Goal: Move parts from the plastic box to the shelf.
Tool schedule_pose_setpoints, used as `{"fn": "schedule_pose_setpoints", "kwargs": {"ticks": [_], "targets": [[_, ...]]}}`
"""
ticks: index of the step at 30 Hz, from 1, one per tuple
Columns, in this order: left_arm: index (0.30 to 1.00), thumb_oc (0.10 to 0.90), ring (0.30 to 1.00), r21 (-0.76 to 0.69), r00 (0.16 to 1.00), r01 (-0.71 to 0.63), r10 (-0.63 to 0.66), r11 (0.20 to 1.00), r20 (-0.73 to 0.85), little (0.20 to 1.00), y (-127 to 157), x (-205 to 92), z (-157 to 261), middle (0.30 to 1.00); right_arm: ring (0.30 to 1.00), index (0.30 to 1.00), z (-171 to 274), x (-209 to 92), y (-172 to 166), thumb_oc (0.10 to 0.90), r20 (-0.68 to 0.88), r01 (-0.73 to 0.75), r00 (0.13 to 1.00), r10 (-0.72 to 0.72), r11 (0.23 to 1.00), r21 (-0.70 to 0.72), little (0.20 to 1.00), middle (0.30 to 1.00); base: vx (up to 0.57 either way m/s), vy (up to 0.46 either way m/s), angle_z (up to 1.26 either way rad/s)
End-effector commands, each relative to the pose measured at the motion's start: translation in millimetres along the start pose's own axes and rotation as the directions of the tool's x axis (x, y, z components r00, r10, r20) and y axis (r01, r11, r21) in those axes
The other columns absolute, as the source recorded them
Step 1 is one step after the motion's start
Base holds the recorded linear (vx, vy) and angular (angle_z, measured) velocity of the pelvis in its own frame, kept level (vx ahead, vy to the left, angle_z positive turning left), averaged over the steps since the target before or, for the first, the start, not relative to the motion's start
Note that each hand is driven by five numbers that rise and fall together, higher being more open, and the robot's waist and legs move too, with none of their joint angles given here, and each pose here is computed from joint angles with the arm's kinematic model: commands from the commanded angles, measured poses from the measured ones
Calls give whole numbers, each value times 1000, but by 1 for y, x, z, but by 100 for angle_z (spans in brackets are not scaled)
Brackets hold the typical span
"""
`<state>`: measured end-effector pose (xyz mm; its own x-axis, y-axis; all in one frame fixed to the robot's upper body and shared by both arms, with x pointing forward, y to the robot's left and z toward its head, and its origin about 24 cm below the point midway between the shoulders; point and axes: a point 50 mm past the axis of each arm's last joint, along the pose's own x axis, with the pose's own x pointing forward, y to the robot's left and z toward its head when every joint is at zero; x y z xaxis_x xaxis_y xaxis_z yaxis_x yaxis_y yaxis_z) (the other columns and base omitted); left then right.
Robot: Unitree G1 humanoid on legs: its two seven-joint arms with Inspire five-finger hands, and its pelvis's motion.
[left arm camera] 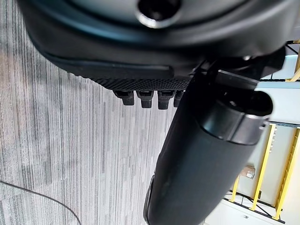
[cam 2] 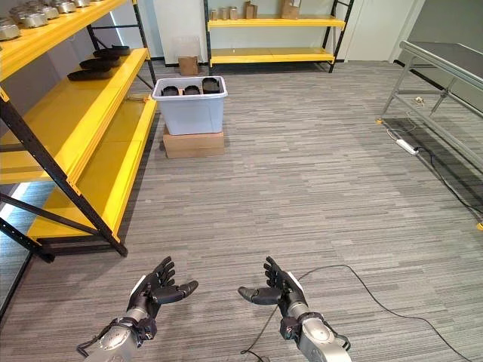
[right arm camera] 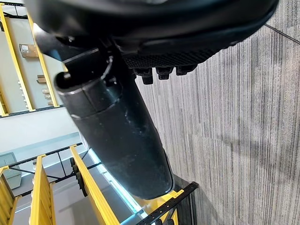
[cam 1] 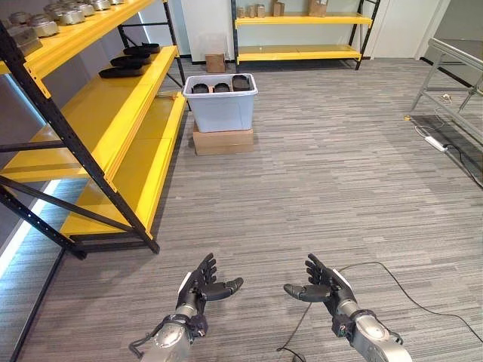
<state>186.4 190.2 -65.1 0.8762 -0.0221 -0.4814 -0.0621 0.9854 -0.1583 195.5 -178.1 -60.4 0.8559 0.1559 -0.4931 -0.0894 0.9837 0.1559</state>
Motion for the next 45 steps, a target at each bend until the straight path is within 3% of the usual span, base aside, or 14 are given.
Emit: {"fn": "schedule_pose_setpoints", "kwargs": {"ticks": [1,33,45], "targets": [[1000,900,1000,-17,983,23,-19,1000,183,1000,-2,16,40,1000,1000,1000,45,13,-2,900,194,-6,981,14,999,-42,1000,1000,0,0,0],[1000,900,1000,-7,980,18,-16,1000,197,1000,-3,18,45,1000,1000,1000,49,14,-2,900,205,1,979,8,999,-45,1000,1000,0,0,0],[1000,900,1000,23,966,33,-37,999,255,1000,-5,21,64,1000,1000,1000,58,19,-1,900,225,4,974,2,1000,-29,1000,1000,-6,86,-1]]}}
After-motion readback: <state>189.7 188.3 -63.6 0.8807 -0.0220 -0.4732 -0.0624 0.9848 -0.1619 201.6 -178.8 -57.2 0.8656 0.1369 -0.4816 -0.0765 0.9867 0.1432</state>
